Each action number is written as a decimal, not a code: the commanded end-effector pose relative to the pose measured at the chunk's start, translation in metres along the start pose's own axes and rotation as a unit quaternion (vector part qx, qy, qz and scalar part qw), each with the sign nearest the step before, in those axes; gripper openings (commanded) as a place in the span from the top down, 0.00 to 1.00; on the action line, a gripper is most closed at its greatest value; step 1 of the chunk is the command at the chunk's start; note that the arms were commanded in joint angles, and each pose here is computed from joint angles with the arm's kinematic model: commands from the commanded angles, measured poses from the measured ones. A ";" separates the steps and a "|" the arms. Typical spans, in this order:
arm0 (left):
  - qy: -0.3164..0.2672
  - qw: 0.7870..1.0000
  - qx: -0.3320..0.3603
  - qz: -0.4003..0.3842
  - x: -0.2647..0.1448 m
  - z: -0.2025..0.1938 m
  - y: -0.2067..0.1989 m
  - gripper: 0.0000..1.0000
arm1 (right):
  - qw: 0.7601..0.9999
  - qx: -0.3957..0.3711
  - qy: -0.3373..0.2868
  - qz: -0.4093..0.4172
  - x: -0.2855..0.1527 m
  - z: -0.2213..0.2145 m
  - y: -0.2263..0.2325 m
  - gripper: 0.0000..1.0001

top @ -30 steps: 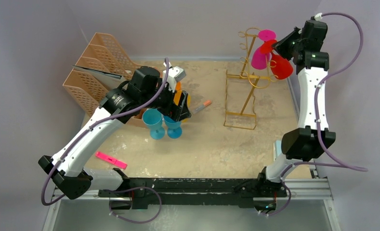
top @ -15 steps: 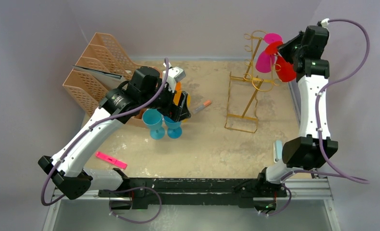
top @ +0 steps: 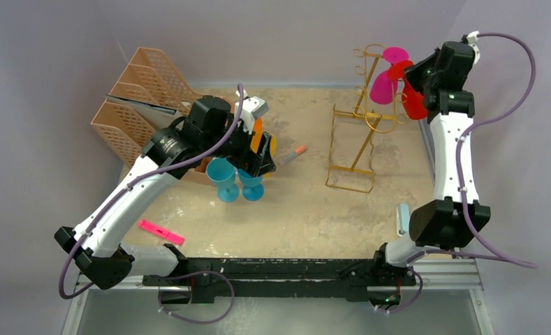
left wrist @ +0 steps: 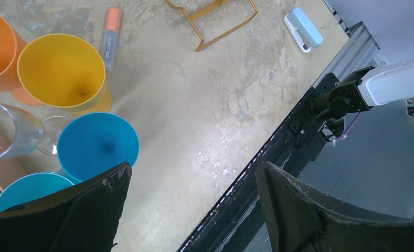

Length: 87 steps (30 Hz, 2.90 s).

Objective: Take the wine glass off the wine glass rack
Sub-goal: Pick up the wine glass from the wine rack, then place the wine glass at the center of the board.

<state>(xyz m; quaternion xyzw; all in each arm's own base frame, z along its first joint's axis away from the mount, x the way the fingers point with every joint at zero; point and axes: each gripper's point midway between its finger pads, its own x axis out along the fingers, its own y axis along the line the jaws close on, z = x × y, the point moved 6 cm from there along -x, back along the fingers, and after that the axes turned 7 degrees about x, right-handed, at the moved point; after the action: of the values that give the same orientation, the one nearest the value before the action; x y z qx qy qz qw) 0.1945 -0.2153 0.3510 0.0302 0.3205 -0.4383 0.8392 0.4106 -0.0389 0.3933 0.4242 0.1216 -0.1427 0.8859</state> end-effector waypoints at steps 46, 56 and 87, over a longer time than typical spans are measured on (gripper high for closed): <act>-0.037 0.999 0.012 -0.028 -0.018 0.011 -0.010 0.13 | 0.981 -0.178 -0.021 0.071 -0.216 -0.028 -0.037 1.00; -0.046 0.998 0.000 -0.037 -0.021 0.009 -0.013 0.13 | 0.974 -0.176 0.018 0.138 -0.271 -0.054 -0.039 1.00; -0.069 0.996 -0.003 -0.054 -0.027 0.013 -0.020 0.13 | 0.918 -0.133 0.244 0.284 -0.331 -0.142 -0.064 1.00</act>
<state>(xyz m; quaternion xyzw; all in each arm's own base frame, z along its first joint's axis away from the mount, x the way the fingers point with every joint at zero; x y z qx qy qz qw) 0.1757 -0.2100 0.3718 -0.0042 0.2861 -0.4704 0.8348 0.0705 0.0720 0.3687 0.3340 0.2161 0.1730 0.9010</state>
